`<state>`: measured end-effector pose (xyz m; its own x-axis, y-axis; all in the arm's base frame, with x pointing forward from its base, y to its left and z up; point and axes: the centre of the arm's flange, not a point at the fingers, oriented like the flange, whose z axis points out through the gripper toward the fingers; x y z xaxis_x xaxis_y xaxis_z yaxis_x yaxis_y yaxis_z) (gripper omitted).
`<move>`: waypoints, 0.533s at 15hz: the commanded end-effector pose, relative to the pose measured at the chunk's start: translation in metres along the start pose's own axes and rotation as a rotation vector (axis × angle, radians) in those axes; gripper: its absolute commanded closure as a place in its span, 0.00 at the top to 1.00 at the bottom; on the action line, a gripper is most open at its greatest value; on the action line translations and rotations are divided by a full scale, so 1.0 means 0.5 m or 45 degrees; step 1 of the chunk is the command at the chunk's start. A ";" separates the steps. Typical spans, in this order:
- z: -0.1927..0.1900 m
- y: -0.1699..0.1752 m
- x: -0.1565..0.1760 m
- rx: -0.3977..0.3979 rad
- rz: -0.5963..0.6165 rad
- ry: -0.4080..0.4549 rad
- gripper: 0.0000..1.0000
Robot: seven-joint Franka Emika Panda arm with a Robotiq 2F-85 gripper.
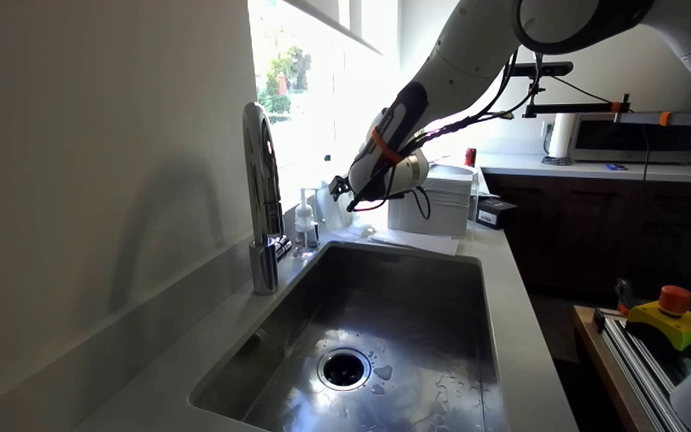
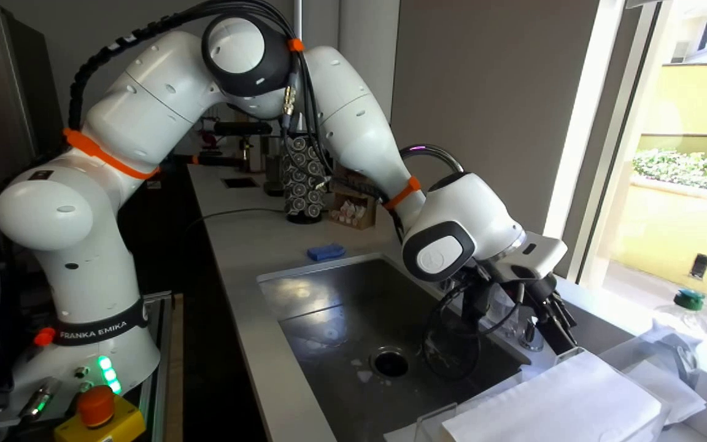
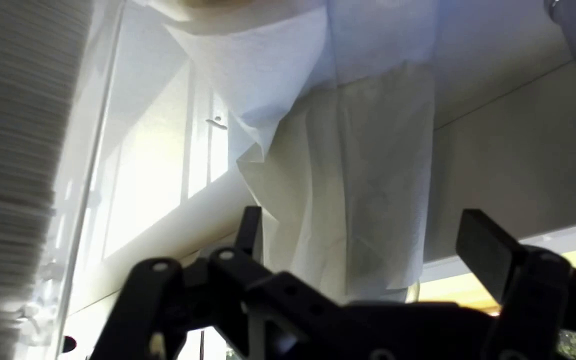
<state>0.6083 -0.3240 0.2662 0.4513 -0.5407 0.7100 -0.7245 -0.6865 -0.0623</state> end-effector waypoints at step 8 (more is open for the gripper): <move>-0.189 0.052 -0.018 0.023 -0.206 -0.288 1.00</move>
<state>0.5692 -0.3090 0.3050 0.5829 -0.5365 0.6102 -0.6758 -0.7370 -0.0025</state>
